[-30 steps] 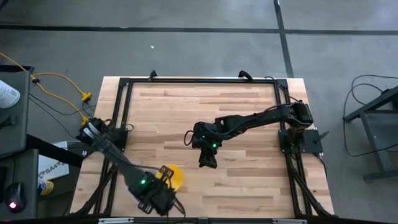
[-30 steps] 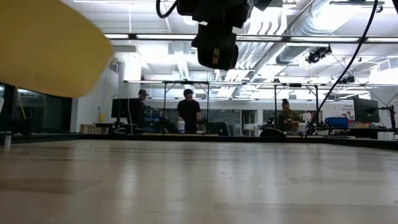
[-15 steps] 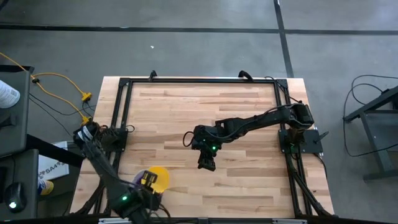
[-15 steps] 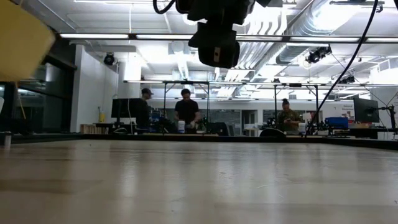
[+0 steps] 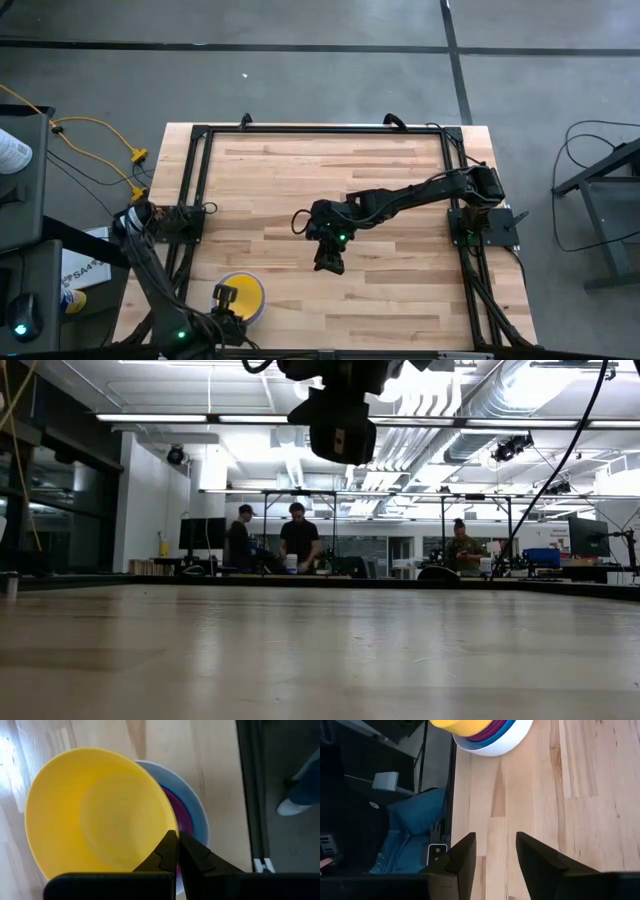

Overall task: Nest bowls inside each other
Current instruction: Stack the yellow bowl on the purple bowl

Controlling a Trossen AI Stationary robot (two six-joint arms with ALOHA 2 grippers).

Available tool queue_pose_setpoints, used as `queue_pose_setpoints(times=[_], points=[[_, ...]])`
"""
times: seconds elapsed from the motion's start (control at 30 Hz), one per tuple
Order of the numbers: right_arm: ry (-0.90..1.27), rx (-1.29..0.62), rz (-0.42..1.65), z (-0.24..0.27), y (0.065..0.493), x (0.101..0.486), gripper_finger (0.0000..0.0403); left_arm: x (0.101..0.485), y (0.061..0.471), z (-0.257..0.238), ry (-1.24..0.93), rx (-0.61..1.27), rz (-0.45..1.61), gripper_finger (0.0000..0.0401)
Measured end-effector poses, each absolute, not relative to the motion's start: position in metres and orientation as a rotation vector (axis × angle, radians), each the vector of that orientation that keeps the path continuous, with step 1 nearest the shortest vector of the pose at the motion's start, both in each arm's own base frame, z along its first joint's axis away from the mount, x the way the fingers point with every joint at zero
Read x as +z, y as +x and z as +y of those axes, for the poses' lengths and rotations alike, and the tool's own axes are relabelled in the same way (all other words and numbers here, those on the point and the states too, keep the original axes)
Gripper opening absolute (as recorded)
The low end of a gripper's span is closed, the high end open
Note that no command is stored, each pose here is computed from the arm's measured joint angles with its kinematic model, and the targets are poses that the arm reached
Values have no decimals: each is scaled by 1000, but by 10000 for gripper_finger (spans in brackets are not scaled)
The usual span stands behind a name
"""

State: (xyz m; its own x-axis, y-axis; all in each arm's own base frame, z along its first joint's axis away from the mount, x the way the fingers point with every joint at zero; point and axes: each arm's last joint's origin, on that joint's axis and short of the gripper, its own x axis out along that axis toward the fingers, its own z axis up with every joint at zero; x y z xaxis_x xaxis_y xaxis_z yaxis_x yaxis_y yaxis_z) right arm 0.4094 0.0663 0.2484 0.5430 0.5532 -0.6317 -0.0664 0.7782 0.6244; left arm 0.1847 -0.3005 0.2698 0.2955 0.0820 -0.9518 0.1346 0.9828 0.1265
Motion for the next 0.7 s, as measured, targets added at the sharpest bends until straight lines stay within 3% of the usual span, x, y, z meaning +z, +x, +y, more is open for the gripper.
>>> queue_pose_setpoints(times=[0.7], points=[[578,410,921,72,410,250,133,234,175,-316,167,36,1318,0]])
